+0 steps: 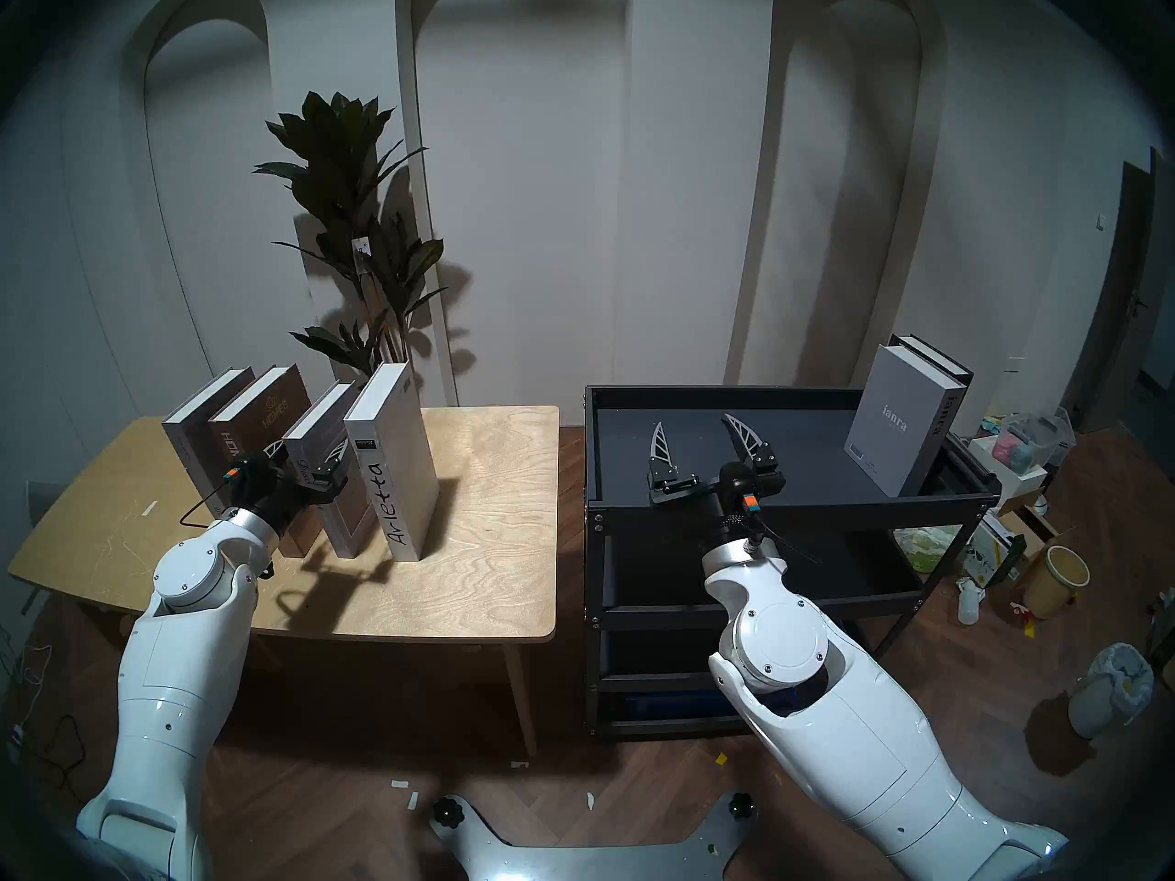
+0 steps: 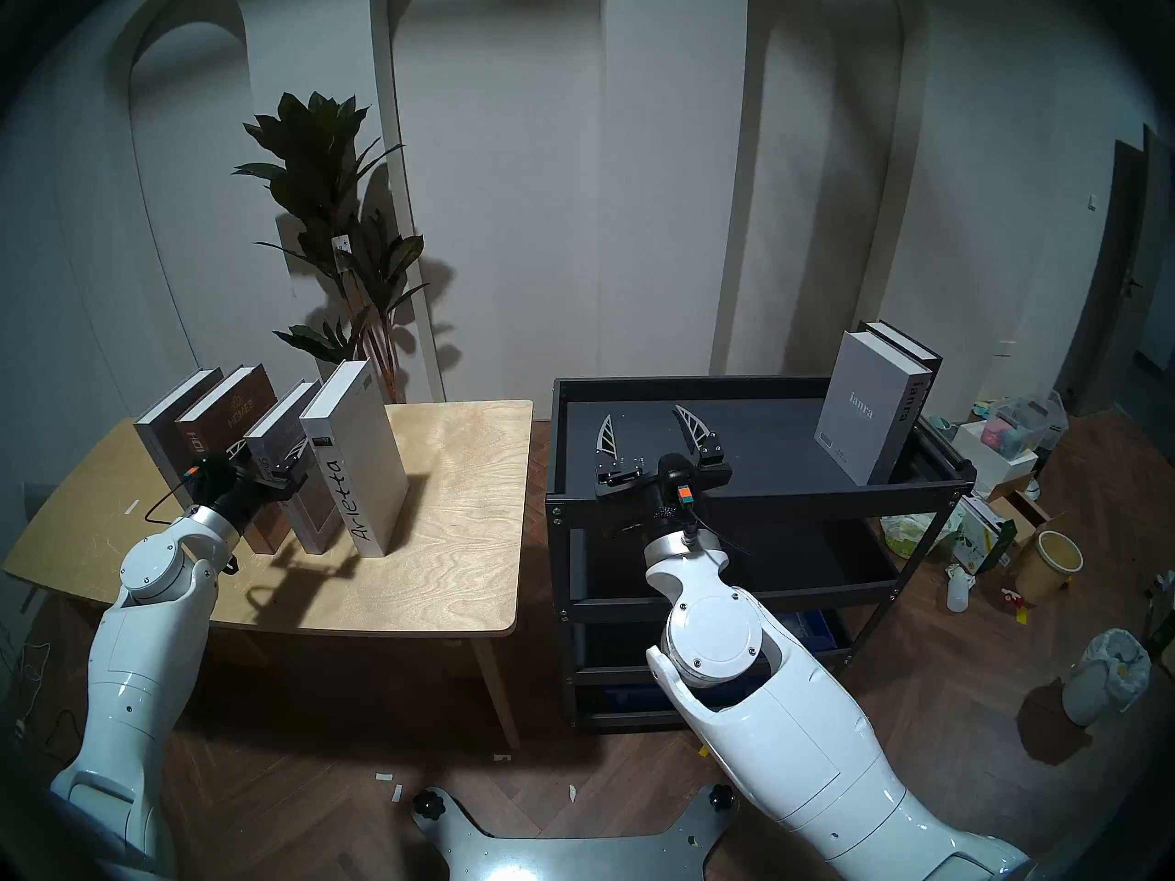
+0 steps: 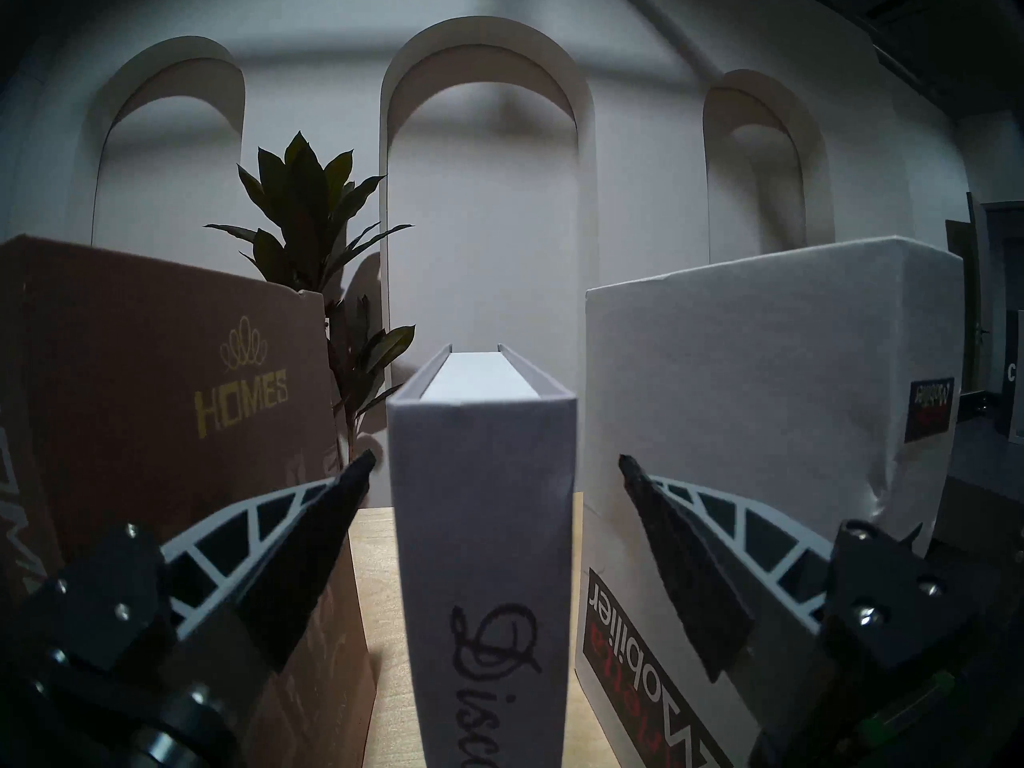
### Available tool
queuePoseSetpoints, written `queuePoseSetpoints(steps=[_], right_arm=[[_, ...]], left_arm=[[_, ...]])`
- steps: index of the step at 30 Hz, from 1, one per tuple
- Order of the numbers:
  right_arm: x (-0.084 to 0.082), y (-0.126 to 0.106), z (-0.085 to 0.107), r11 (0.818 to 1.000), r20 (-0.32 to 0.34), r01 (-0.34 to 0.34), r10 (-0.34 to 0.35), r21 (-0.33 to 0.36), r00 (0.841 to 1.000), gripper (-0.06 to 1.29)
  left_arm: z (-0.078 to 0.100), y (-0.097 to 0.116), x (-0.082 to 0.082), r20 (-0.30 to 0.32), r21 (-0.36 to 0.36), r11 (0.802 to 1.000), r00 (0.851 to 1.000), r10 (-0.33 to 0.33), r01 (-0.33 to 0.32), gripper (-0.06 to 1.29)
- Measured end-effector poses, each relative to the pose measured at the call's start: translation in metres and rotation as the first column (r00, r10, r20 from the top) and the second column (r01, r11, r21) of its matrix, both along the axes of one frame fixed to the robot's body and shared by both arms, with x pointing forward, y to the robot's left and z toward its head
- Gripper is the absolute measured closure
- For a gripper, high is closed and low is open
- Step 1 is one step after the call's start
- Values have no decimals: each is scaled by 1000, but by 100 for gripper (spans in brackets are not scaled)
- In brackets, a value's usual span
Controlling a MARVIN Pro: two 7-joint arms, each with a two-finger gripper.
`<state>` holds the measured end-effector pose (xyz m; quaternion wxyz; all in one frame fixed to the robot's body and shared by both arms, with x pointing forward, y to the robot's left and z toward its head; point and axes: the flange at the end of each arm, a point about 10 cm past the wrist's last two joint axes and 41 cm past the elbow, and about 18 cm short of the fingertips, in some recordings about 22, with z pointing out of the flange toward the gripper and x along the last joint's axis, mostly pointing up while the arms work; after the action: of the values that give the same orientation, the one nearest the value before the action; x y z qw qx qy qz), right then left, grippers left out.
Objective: Move the books from the display table onto the shelf, standing them upright with spines facing out and tallest at one end
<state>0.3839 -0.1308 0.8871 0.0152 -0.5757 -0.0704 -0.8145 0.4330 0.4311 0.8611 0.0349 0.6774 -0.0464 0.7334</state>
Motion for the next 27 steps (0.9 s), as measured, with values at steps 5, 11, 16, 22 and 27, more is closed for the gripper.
queuePoseSetpoints(steps=[5, 11, 16, 22, 27], right_arm=[[0, 0, 0, 1000, 0, 0, 0, 0, 1000, 0], [0, 0, 0, 1000, 0, 0, 0, 0, 1000, 0], [0, 0, 0, 1000, 0, 0, 0, 0, 1000, 0], [0, 0, 0, 1000, 0, 0, 0, 0, 1000, 0], [0, 0, 0, 1000, 0, 0, 0, 0, 1000, 0]], left_arm=[[3, 2, -1, -11, -7, 1000, 1000, 1, -1, 87], [12, 0, -10, -14, -10, 1000, 1000, -22, 22, 88], [28, 1, -19, 15, -23, 999, 999, -35, 36, 88], [47, -1, -28, 43, -26, 999, 998, -47, 48, 88], [62, -4, -33, 41, -24, 998, 998, -55, 56, 88]])
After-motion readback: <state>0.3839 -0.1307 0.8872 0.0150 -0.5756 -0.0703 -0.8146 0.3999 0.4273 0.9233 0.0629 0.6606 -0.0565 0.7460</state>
